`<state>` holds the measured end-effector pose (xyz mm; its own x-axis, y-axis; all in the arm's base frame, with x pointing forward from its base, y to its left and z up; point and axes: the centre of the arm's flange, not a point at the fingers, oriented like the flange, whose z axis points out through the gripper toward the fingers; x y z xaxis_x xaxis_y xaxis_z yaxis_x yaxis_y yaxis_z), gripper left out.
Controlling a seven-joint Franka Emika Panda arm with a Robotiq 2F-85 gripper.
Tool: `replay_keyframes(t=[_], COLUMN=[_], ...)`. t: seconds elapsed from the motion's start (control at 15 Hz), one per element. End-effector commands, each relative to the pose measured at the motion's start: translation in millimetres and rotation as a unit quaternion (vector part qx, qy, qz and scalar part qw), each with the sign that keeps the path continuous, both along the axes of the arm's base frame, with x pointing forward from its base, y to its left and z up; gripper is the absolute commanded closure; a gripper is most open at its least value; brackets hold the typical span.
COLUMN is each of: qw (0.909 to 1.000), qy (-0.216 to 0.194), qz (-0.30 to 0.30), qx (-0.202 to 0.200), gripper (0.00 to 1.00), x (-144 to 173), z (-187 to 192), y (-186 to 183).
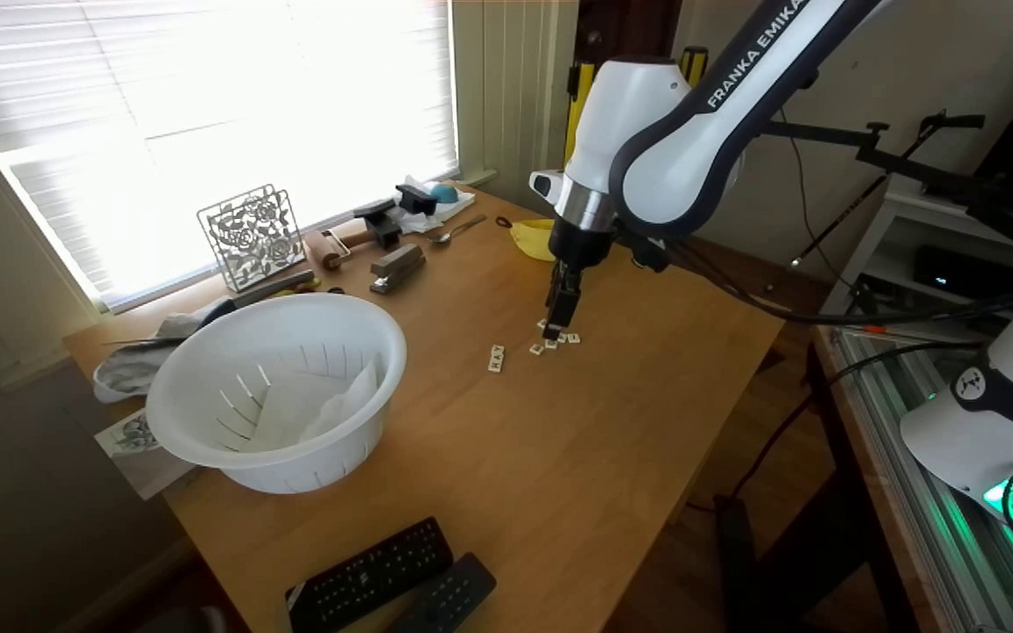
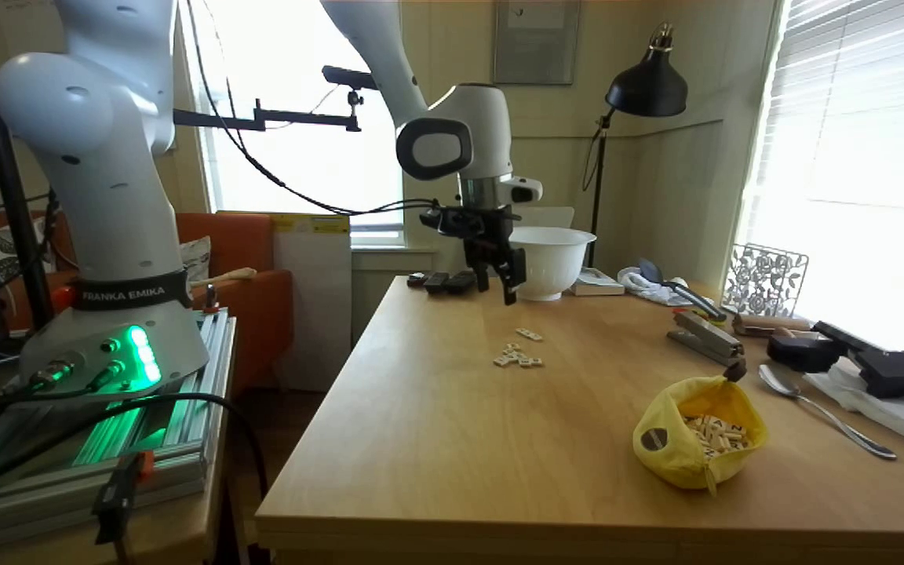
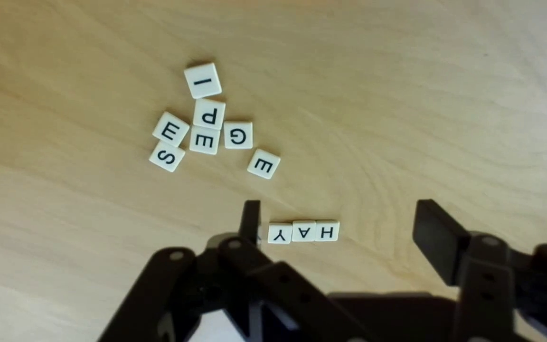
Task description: Create the word 'Met'.
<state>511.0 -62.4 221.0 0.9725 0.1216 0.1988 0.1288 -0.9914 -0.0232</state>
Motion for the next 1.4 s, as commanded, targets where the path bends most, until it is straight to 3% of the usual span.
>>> replay_keyframes(t=[0.0, 0.33, 0.53, 1.33], qw=[0.9999, 0.9998, 0.9997, 0.9989], qy=[-0.010, -0.018, -0.023, -0.037], qz=[0.005, 0.007, 0.010, 0.026], qx=[-0.005, -0.006, -0.006, -0.009], gripper=[0.48, 0.84, 1.00, 1.00], x=[12, 19, 24, 46], z=[-12, -21, -26, -44], y=[-3, -4, -4, -5])
